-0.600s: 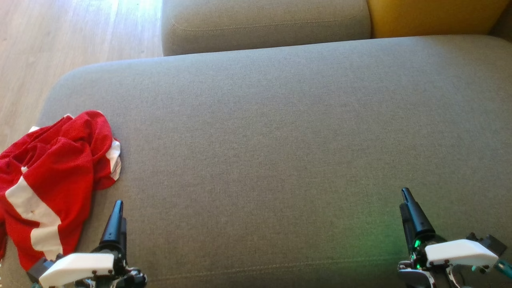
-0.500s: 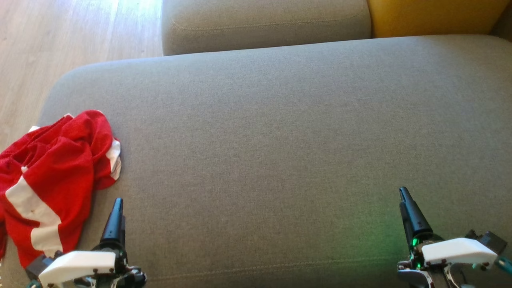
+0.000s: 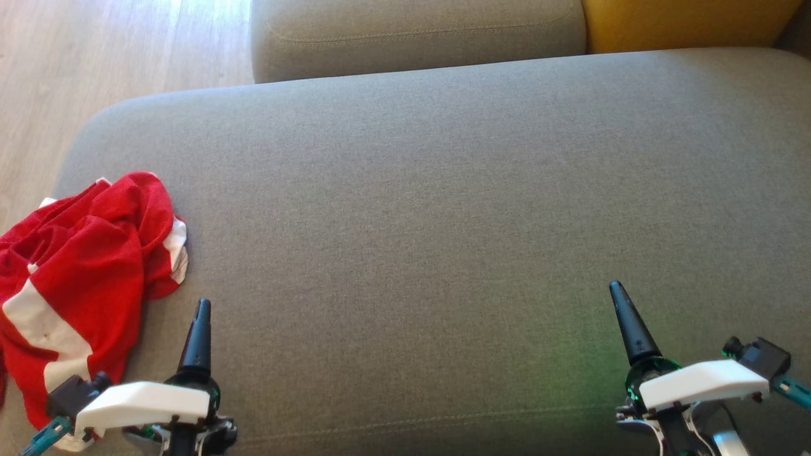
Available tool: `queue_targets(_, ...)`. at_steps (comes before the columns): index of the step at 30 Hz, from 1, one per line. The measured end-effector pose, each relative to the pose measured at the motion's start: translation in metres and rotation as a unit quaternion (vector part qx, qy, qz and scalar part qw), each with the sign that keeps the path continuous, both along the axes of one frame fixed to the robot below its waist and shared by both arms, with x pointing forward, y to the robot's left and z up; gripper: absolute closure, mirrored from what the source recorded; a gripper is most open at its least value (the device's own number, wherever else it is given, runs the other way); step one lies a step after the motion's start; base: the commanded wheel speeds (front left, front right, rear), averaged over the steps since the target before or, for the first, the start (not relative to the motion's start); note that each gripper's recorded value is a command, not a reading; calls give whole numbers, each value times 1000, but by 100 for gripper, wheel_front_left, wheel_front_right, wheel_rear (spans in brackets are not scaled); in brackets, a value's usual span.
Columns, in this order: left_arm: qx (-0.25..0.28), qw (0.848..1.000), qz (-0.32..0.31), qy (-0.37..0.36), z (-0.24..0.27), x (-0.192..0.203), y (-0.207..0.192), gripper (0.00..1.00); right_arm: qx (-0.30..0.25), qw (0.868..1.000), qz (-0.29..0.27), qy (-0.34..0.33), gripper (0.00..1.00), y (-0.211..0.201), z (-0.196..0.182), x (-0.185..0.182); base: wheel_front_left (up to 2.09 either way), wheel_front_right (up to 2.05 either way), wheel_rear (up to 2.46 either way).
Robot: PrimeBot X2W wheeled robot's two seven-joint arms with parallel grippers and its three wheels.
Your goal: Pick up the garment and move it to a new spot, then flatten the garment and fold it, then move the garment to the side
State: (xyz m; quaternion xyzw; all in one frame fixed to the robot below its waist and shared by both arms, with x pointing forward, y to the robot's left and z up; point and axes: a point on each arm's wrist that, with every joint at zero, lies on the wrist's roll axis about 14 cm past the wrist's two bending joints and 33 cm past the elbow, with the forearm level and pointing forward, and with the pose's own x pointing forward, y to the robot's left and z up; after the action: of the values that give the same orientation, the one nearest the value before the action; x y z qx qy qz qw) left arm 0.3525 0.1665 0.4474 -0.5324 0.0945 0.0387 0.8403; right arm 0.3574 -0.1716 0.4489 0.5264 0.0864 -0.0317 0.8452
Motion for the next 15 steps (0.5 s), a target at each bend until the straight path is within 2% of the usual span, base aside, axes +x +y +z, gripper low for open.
queue_targets(15,108,994,-15,-21,14,10,-6,0,-105,993,28,-42,0,10,20,13,0,0,0)
